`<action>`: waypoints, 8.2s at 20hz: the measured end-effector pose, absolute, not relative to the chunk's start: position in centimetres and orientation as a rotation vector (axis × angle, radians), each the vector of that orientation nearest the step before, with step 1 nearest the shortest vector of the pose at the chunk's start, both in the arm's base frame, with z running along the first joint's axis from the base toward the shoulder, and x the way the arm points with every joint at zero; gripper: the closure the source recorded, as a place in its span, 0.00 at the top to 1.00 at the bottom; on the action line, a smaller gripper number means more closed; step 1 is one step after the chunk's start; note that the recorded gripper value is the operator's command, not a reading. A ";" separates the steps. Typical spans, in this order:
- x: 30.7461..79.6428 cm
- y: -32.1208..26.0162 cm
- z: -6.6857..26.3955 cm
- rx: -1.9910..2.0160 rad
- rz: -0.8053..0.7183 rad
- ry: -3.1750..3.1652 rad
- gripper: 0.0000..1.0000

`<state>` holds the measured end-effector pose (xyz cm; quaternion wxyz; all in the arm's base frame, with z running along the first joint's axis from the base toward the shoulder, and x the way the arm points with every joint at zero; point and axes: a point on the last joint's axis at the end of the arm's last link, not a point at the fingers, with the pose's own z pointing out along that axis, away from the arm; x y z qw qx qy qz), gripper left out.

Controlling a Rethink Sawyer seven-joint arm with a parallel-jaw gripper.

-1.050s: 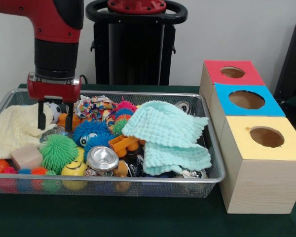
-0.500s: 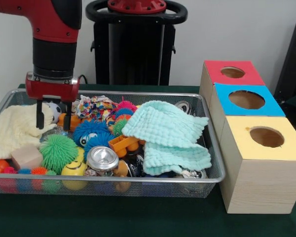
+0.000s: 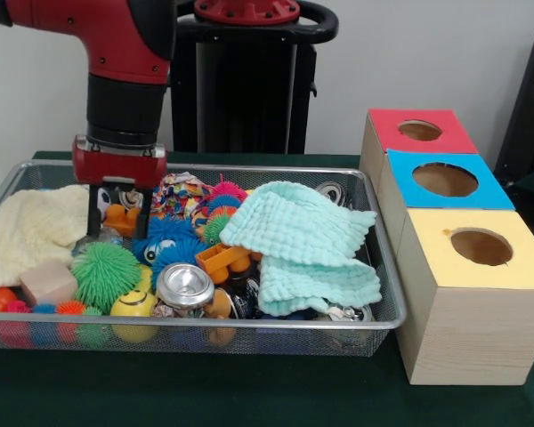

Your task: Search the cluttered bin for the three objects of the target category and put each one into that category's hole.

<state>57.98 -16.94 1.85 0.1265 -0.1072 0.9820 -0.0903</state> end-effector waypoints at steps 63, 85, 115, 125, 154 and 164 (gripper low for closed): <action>46.3 -21.2 -4.9 -0.284 -0.312 2.811 1.00; 46.6 -20.2 -6.7 -0.269 -0.239 2.649 1.00; 46.2 -20.3 -6.6 -0.310 -0.235 2.639 0.00; 46.0 -20.5 -6.0 -0.315 -0.230 2.632 0.00; 46.2 -20.3 -5.6 -0.379 -0.198 2.606 0.00; 46.4 -20.4 -5.4 -0.379 -0.201 2.599 0.00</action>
